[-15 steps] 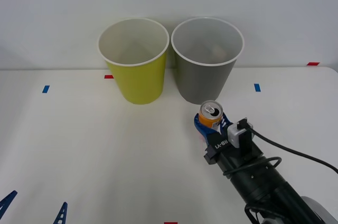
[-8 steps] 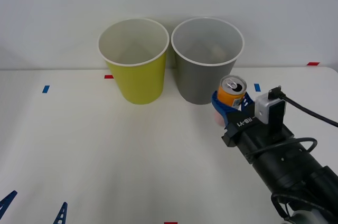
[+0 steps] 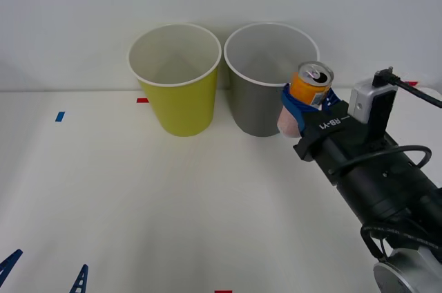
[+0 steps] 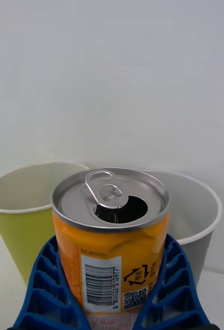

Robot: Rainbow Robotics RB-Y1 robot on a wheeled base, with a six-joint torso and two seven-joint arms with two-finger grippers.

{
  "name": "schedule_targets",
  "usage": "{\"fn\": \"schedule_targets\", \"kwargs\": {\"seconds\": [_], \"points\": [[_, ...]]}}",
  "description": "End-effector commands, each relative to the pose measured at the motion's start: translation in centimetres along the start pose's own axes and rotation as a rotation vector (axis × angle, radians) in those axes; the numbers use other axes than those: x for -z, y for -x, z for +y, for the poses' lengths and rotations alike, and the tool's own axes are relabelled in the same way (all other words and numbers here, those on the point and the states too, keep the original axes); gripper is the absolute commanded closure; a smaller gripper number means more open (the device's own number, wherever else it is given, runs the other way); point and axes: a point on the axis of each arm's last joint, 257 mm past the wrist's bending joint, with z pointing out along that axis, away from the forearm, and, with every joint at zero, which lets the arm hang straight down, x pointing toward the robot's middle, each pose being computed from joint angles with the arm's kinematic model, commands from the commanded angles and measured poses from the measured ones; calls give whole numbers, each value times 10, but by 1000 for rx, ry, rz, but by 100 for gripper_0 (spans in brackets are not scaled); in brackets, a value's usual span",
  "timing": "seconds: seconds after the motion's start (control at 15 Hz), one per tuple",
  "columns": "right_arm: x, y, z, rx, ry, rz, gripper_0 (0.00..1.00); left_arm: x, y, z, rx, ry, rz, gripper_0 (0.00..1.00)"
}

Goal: Put cans in the gray bin and PET bottles in the light green bin.

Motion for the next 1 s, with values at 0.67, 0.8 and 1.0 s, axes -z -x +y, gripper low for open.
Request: {"fn": "schedule_targets", "kwargs": {"seconds": [0.67, 0.8, 1.0], "points": [[-77, 71, 5, -52, -60, 68, 100, 0, 0, 0, 0, 0, 0, 0], [-87, 74, -1, -40, -70, 63, 100, 0, 0, 0, 0, 0, 0, 0], [-105, 79, -14, -50, -65, 67, 100, 0, 0, 0, 0, 0, 0, 0]]}}
